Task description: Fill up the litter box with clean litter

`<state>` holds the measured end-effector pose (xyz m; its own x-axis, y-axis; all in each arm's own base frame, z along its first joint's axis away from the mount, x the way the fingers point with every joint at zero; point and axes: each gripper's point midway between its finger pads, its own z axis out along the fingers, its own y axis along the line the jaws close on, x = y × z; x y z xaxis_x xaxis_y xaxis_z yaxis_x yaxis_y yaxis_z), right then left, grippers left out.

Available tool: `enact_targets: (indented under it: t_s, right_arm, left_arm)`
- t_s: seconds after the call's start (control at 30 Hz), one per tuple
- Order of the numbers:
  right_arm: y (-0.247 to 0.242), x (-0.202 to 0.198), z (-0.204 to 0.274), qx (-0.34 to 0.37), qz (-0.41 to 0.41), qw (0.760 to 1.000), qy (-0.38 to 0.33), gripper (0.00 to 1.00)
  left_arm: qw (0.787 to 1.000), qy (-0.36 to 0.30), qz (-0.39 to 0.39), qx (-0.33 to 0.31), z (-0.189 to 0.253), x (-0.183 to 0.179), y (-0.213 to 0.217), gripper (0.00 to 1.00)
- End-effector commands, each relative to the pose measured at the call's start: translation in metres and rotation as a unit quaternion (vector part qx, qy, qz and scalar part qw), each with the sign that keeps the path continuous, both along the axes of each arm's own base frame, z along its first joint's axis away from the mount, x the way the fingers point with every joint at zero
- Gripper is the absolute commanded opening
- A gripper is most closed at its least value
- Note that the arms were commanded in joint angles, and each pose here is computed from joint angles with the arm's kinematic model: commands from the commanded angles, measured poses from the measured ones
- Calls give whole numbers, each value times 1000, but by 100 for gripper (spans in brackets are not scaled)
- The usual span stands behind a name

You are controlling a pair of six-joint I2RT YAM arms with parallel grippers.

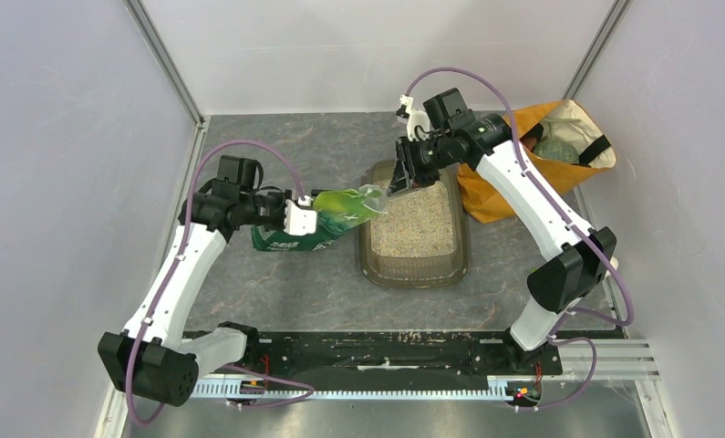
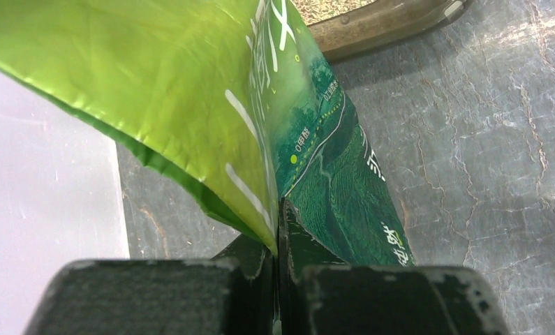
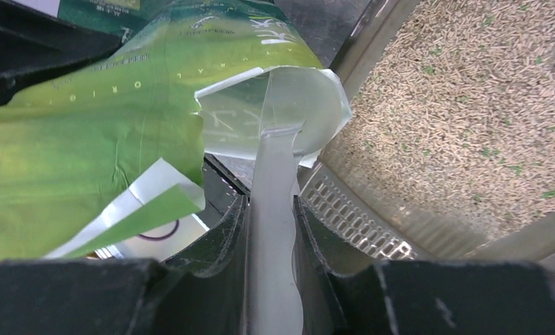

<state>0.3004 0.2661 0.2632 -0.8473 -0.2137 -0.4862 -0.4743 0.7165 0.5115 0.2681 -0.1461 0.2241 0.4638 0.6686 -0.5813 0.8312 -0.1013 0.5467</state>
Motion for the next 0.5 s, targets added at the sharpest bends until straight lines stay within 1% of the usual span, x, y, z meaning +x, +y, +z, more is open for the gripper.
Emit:
enact_targets:
  t_s: [0.0,0.13,0.3,0.47]
  right_arm:
    - [14,13,0,12,-50,999,16,0]
    - [29,7,-13,15,-39,998,43,0]
    - [47,10,-19,15,-38,998,46,0]
    - [60,9,-31,-17,-47,998,43,0]
  left_arm:
    - [995,-82,-42,-47,46,-2,-17,2]
    - [994,-85,-50,-52,49,-5,-20,2]
    - [993,-90,-56,-57,54,-8,-23,2]
    - [992,-94,-64,-61,59,-13,-27,2]
